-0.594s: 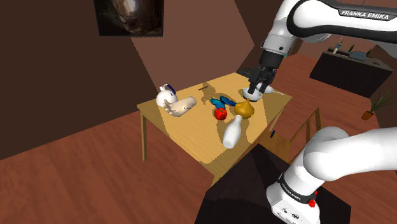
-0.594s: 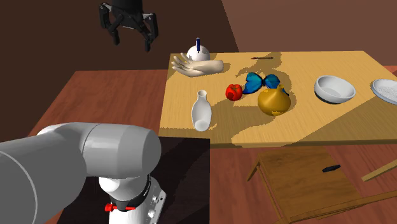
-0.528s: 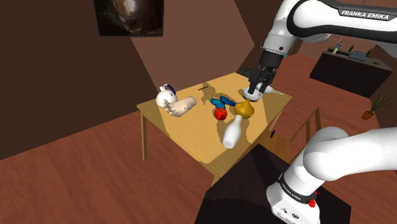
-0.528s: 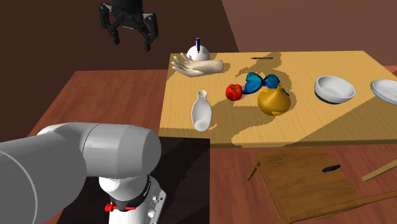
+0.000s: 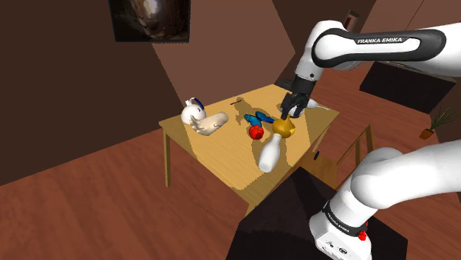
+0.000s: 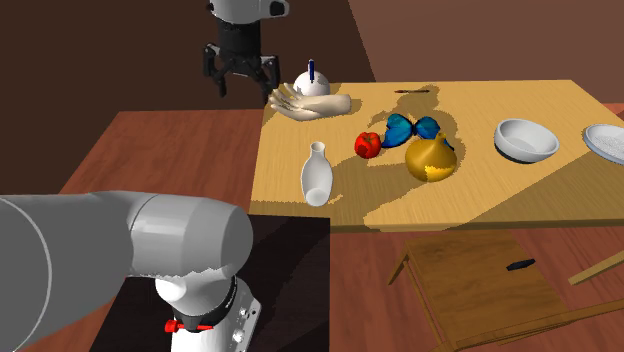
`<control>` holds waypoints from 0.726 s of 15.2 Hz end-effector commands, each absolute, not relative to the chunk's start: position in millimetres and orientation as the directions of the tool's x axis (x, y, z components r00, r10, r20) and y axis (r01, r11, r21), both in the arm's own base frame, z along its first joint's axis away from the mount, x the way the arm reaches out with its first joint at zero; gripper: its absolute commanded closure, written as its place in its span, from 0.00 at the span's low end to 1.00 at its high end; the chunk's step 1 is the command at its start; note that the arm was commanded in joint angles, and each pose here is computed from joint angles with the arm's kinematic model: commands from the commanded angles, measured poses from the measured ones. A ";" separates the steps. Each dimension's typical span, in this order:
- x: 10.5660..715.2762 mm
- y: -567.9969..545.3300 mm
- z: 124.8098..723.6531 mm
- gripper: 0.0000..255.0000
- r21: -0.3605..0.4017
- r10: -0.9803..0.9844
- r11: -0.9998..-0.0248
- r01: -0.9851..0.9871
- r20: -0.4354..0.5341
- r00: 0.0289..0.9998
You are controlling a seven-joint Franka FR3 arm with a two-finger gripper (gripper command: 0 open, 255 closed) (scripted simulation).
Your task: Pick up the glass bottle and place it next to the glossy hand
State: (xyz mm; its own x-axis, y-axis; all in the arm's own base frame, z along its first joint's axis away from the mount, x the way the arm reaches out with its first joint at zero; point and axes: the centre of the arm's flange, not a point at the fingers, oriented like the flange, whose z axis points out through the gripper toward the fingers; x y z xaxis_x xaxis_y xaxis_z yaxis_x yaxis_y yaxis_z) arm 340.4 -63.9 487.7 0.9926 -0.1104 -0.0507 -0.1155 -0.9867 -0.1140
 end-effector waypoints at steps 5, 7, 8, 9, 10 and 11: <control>369.9 -102.8 429.3 0.00 -0.082 -0.128 -0.988 -0.132 -0.050 0.990; 378.7 -116.4 409.6 0.00 -0.072 -0.135 -0.988 -0.138 -0.051 0.990; 383.1 -123.3 399.8 0.00 -0.067 -0.138 -0.988 -0.141 -0.051 0.989; 387.5 -130.3 390.0 0.00 -0.061 -0.141 -0.988 -0.144 -0.051 0.989; 391.8 -137.3 380.3 0.00 -0.056 -0.144 -0.988 -0.147 -0.051 0.988; 396.1 -144.4 370.6 0.00 -0.051 -0.147 -0.987 -0.150 -0.052 0.988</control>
